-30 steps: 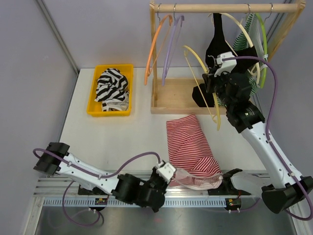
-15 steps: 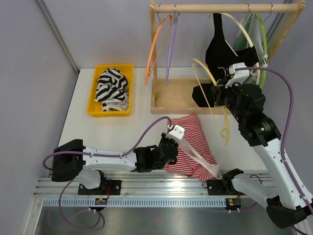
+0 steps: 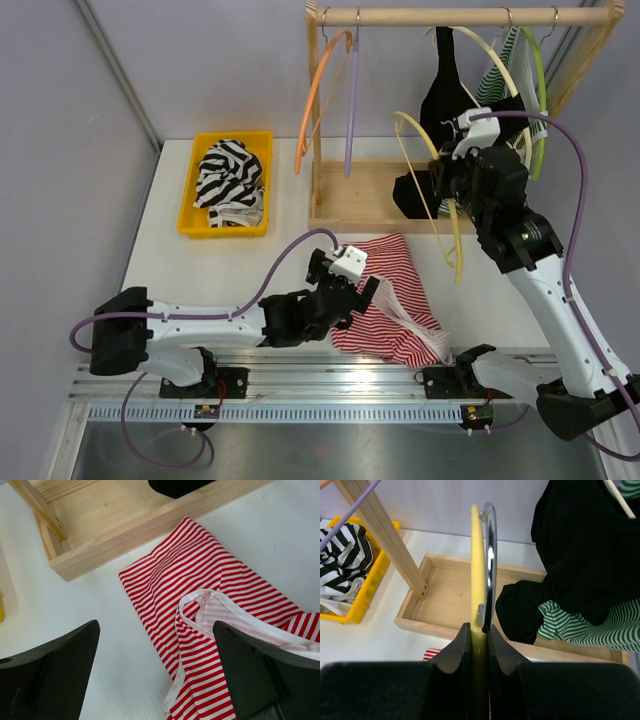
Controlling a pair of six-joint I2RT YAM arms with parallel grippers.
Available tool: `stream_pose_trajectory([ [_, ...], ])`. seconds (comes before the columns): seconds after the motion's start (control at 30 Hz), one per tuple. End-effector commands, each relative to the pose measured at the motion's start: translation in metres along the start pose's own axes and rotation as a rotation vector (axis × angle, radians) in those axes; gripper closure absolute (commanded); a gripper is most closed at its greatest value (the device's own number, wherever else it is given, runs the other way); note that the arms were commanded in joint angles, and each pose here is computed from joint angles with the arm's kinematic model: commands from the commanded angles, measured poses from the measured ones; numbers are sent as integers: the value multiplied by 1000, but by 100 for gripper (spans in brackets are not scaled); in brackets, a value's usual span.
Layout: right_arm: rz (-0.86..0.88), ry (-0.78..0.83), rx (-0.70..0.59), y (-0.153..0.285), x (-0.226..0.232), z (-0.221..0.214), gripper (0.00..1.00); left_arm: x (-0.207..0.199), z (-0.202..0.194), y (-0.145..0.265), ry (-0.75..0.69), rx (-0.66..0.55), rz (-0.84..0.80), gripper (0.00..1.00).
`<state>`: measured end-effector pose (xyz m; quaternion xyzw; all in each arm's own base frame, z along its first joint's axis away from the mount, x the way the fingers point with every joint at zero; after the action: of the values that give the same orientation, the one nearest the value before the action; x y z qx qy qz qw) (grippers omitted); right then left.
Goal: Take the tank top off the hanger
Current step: Hang the hanger back to the clothesline with the right arm
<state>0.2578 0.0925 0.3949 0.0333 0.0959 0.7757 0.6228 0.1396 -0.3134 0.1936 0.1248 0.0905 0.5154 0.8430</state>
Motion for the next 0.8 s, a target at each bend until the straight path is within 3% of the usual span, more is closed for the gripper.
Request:
stream_pose_trajectory([
  [0.0, -44, -25, -128, -5, -6, 49, 100, 14, 34, 12, 108, -77, 25, 1],
  [0.4, -51, 13, -184, -68, 2, 115, 100, 59, 47, 32, 187, -114, 66, 1],
  [0.77, -46, 59, -255, -125, 17, 164, 100, 92, 32, 35, 226, -102, 128, 1],
])
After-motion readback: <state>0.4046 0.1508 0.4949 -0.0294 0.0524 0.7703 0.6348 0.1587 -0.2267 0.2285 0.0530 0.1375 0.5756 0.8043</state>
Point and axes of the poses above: each gripper's point midway between its finger pads, its own y axis back along the fingers, its own x axis along the line the jaws close on, z = x × y, the point moved 7 cm from there along y, back along the fingers, and after that the axes turned 6 degrees about y, right-handed, at the moved point
